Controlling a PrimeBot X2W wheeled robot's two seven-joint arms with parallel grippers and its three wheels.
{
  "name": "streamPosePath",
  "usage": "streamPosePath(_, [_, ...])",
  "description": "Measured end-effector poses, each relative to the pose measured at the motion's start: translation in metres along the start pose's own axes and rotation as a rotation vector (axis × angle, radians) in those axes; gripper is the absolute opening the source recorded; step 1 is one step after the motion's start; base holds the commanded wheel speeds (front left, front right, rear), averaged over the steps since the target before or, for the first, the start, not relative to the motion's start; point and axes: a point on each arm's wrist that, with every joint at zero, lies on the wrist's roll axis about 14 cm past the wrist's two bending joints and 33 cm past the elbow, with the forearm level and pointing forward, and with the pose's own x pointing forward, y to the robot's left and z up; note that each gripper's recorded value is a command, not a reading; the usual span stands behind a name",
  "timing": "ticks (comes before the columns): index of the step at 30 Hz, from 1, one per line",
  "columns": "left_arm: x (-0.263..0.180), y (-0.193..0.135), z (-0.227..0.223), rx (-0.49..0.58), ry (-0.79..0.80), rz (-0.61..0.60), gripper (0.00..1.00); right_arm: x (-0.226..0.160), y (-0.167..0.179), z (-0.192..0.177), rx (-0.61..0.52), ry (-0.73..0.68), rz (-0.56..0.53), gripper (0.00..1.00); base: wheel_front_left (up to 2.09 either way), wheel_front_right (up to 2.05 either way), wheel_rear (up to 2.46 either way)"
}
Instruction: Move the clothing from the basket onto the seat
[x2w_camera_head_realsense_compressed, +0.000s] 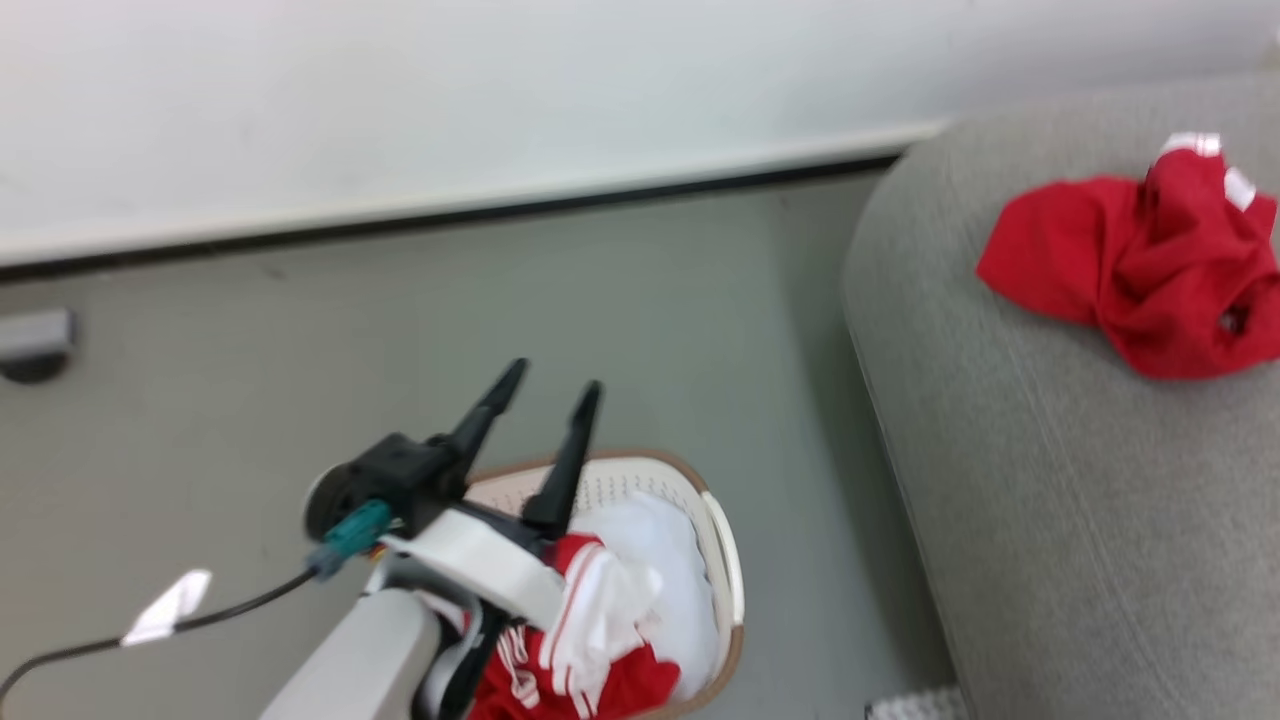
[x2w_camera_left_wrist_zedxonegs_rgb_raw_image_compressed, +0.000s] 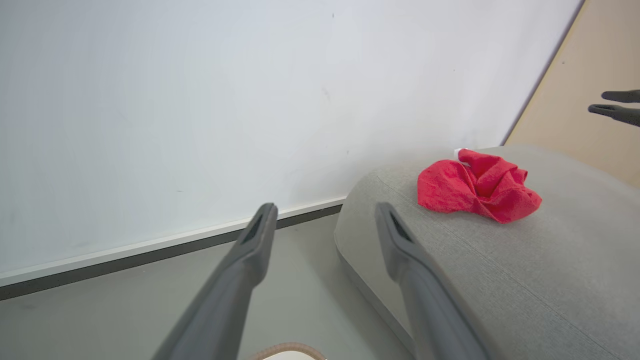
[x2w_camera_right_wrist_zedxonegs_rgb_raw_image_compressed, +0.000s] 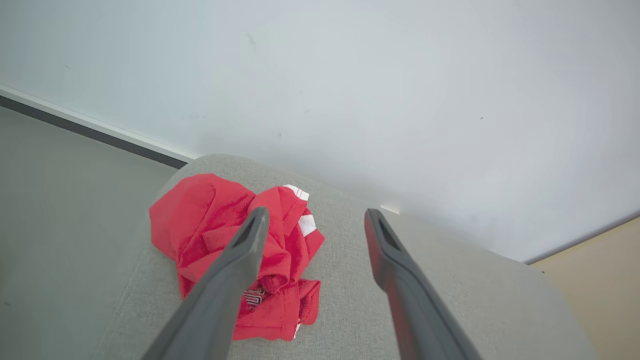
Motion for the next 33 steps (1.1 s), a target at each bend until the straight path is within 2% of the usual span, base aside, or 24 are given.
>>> streamPosePath(4, [-0.023,0.021,0.036,0.042,-0.073,0.107,1.00,-0.016,0.013,0.035,0.028,-0.152,0.034,1.00,0.00,0.00,0.00])
streamPosePath(7, [-0.047,0.038,0.054,0.070,-0.109,0.190,1.00,-0.027,0.027,0.061,0.091,-0.279,0.055,1.00,0.00,0.00,0.00])
streamPosePath(13, [-0.093,0.065,0.070,0.088,-0.150,0.344,1.00,-0.047,0.067,0.075,0.213,-0.414,0.112,1.00,0.00,0.00,0.00])
streamPosePath(23, [-0.141,0.082,0.069,0.092,-0.166,0.489,1.00,-0.083,0.121,0.062,0.434,-0.526,0.092,1.00,0.00,0.00,0.00])
streamPosePath(28, [-0.151,0.083,0.063,0.078,-0.167,0.522,1.00,-0.098,0.147,0.042,0.531,-0.505,0.065,1.00,0.00,0.00,0.00])
streamPosePath(33, [-0.156,0.080,0.047,0.058,-0.132,0.530,1.00,-0.103,0.172,0.032,0.551,-0.469,0.092,1.00,0.00,0.00,0.00])
